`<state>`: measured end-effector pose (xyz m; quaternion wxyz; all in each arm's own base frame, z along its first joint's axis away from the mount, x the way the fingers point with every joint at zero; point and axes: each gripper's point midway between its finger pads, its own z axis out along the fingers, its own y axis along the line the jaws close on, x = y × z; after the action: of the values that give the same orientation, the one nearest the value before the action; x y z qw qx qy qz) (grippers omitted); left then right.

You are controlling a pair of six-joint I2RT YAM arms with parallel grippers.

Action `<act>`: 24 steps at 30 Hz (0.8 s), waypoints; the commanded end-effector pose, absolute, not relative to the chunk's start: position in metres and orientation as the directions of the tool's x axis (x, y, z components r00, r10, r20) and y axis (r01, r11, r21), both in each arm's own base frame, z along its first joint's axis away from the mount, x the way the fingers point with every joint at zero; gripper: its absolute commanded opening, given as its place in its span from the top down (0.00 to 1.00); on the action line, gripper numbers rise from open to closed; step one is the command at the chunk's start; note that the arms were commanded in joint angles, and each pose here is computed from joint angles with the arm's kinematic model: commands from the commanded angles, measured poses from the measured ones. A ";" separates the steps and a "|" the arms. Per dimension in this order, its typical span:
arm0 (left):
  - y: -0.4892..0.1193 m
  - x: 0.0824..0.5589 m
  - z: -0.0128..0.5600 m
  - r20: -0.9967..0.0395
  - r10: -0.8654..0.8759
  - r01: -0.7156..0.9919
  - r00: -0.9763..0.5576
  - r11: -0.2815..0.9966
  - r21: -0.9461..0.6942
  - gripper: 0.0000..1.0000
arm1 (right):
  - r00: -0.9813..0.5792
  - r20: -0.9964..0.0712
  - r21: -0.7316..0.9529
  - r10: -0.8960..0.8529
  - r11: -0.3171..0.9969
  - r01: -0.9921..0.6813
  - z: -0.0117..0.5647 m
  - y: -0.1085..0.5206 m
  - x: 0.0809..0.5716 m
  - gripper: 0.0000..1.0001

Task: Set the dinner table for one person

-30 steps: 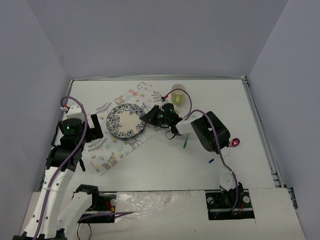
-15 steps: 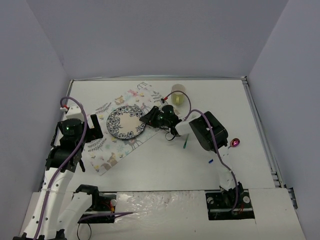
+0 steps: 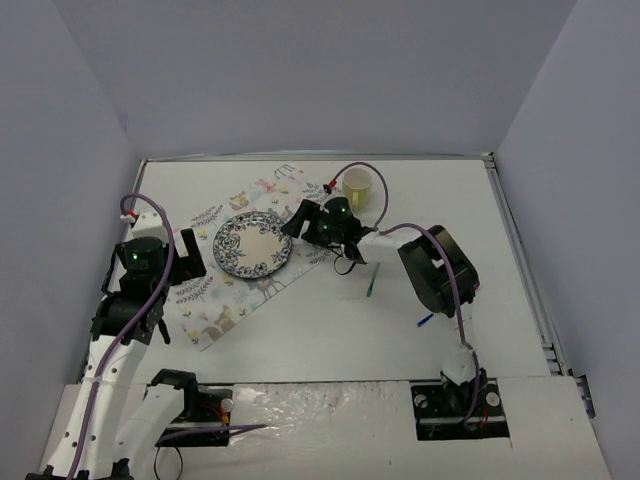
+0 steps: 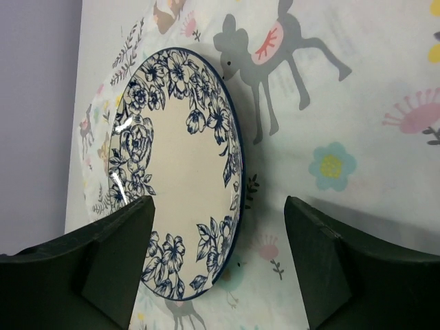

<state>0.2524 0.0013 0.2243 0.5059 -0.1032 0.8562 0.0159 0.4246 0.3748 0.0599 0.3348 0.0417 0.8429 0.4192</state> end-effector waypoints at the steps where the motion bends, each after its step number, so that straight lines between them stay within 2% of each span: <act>1: 0.003 0.260 0.237 -0.893 -0.173 -0.202 -0.416 0.975 -0.095 0.03 | -0.621 -0.720 0.569 0.311 0.776 -0.271 0.128 0.337 0.442 0.22; 7: 0.002 0.261 0.237 -0.892 -0.174 -0.201 -0.417 0.975 -0.096 0.03 | -0.511 -0.835 0.363 0.206 0.903 -0.229 0.161 0.286 0.439 0.19; 13: 0.002 0.261 0.235 -0.890 -0.172 -0.201 -0.423 0.975 -0.093 0.03 | -0.362 -0.919 0.234 0.158 0.957 -0.175 0.187 0.243 0.434 0.17; 16: 0.002 0.261 0.235 -0.890 -0.172 -0.201 -0.423 0.975 -0.093 0.03 | -0.258 -0.949 0.220 0.180 0.966 -0.134 0.209 0.222 0.430 0.16; 20: 0.002 0.261 0.235 -0.889 -0.173 -0.203 -0.425 0.975 -0.093 0.03 | -0.212 -0.960 0.205 0.184 0.976 -0.080 0.214 0.204 0.425 0.14; 24: 0.003 0.262 0.234 -0.888 -0.173 -0.206 -0.426 0.974 -0.091 0.03 | -0.174 -0.969 0.189 0.174 0.979 -0.073 0.214 0.198 0.424 0.05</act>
<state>0.2527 0.0012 0.2229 0.5038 -0.1029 0.8575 0.0163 0.4121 0.2131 0.1634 0.5653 0.0029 0.8182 0.1050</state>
